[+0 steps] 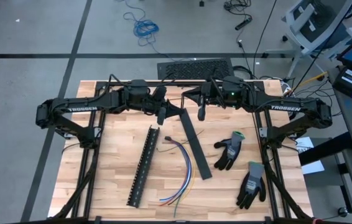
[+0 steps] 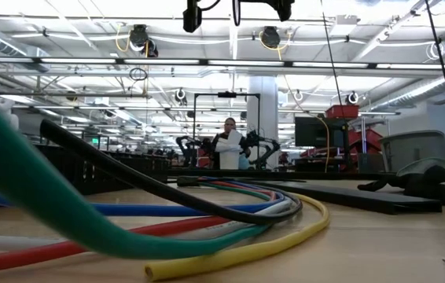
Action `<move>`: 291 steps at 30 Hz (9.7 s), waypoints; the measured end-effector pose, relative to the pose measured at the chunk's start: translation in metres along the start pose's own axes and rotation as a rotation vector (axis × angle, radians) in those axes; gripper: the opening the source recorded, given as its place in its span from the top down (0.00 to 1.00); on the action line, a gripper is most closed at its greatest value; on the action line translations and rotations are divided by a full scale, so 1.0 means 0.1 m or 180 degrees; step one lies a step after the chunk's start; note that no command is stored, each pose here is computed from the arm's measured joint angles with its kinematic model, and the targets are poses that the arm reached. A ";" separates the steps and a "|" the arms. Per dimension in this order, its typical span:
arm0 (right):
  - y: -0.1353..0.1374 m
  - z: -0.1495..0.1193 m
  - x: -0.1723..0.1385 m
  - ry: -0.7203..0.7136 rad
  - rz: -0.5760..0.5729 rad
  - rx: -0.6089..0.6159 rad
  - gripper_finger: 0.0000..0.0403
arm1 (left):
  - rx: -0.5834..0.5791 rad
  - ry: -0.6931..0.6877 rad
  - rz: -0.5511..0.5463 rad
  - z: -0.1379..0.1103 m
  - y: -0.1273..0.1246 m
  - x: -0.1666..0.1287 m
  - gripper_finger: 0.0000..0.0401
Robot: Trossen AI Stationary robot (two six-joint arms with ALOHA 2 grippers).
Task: Ziptie cables
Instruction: Wrap the black zip tie on the cables
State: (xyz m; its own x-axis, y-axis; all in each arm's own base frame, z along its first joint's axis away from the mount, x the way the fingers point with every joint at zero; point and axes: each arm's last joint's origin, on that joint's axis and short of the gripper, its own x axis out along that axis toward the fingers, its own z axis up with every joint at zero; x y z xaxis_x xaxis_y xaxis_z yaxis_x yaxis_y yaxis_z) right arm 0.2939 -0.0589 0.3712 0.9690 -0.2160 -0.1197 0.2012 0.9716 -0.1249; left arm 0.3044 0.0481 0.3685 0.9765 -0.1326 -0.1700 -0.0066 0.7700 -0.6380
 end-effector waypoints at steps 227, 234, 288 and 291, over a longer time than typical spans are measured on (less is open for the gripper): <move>0.37 0.04 -0.16 0.0171 0.0057 -0.0652 1.00 | 0.0622 -0.0259 -0.0171 0.12 -0.01 -0.04 0.55; 0.30 0.10 -0.24 0.0123 -0.0001 -0.0633 1.00 | 0.0613 -0.0320 -0.0085 0.17 0.04 -0.08 0.55; 0.23 0.06 -0.18 0.0167 -0.0081 -0.0464 1.00 | 0.0442 -0.0530 -0.0676 0.26 -0.09 -0.10 0.55; 0.23 0.06 -0.18 0.0168 -0.0085 -0.0461 1.00 | 0.0484 -0.0539 -0.0674 0.26 -0.10 -0.09 0.55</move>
State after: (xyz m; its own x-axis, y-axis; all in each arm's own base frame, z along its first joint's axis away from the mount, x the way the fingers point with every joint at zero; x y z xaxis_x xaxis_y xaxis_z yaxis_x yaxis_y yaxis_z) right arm 0.2817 -0.0324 0.3763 0.9539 -0.2502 -0.1656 0.2004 0.9421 -0.2690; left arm 0.3011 0.0574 0.3961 0.9748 -0.2041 0.0904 0.2208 0.8226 -0.5241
